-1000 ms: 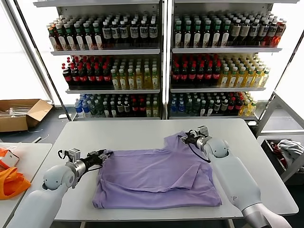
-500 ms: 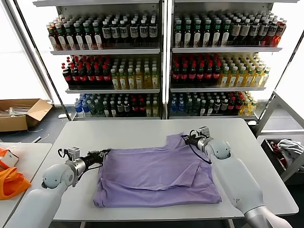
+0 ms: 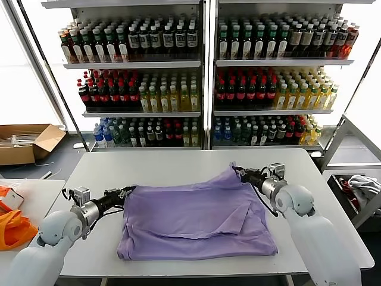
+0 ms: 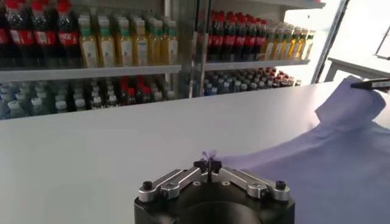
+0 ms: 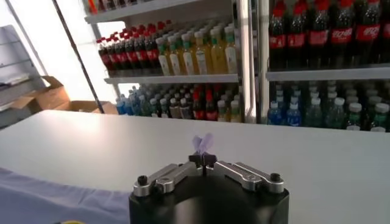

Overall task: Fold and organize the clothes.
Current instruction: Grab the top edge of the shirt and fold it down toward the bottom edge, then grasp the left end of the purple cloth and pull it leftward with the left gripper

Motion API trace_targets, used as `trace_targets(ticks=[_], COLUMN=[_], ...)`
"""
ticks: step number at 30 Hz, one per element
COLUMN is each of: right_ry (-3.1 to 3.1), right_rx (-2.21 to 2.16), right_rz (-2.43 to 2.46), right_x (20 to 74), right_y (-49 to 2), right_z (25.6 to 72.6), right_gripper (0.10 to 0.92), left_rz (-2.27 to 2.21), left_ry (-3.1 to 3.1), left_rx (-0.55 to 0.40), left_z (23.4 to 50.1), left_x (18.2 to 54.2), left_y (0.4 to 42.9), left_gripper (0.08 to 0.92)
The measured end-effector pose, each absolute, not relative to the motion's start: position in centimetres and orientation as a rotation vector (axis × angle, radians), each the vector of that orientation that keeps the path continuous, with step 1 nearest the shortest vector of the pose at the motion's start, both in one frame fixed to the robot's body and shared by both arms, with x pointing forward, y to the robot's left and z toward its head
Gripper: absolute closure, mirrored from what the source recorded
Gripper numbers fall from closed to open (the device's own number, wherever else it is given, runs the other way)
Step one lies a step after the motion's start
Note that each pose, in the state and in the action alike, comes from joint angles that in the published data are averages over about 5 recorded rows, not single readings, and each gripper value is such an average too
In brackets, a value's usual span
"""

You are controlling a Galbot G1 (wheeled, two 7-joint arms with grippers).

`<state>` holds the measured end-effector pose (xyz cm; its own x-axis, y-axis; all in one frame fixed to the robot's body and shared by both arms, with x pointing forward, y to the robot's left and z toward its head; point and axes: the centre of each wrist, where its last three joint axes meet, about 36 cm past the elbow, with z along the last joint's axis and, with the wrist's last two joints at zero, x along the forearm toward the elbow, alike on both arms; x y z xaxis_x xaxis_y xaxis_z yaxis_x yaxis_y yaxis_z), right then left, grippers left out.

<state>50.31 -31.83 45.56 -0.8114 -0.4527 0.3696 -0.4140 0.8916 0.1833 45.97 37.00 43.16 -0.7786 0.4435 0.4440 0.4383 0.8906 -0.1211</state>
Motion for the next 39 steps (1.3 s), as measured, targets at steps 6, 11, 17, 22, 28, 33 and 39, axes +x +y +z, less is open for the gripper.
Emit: trace_targets(ticks=[6, 11, 17, 22, 28, 33, 39], right_ry=[-2.658, -2.645, -2.623, -2.646, -2.747, -2.901, -3.043], right_rx=[0.606, 0.591, 0.591, 0.591, 0.558, 0.473, 0.365], right_rz=[-0.131, -0.132, -0.128, -0.134, -0.114, -0.082, -0.089], right_x=[44.7, 40.6, 36.8, 35.0, 33.9, 33.5, 32.3], right_y=[-34.0, -34.5, -34.2, -34.2, -34.4, -34.4, -34.2], right_z=[45.2, 44.5, 43.8, 44.1, 45.3, 46.2, 46.0], right_gripper=[0.917, 0.917, 0.903, 0.779, 0.615, 0.476, 0.303], left_rz=[0.012, -0.012, -0.059, -0.106, -0.134, -0.115, -0.058], left_ry=[-2.581, -2.543, -2.489, -2.487, -2.539, -2.617, -2.692], left_rx=[-0.653, -0.659, -0.669, -0.668, -0.636, -0.574, -0.426], left_z=[43.5, 43.5, 43.2, 43.7, 45.4, 46.6, 45.4], left_x=[42.2, 38.6, 35.1, 33.4, 32.2, 31.5, 30.2], left_y=[36.0, 35.6, 34.9, 34.5, 34.3, 33.6, 31.9], left_gripper=[0.914, 0.914, 0.909, 0.825, 0.653, 0.506, 0.333])
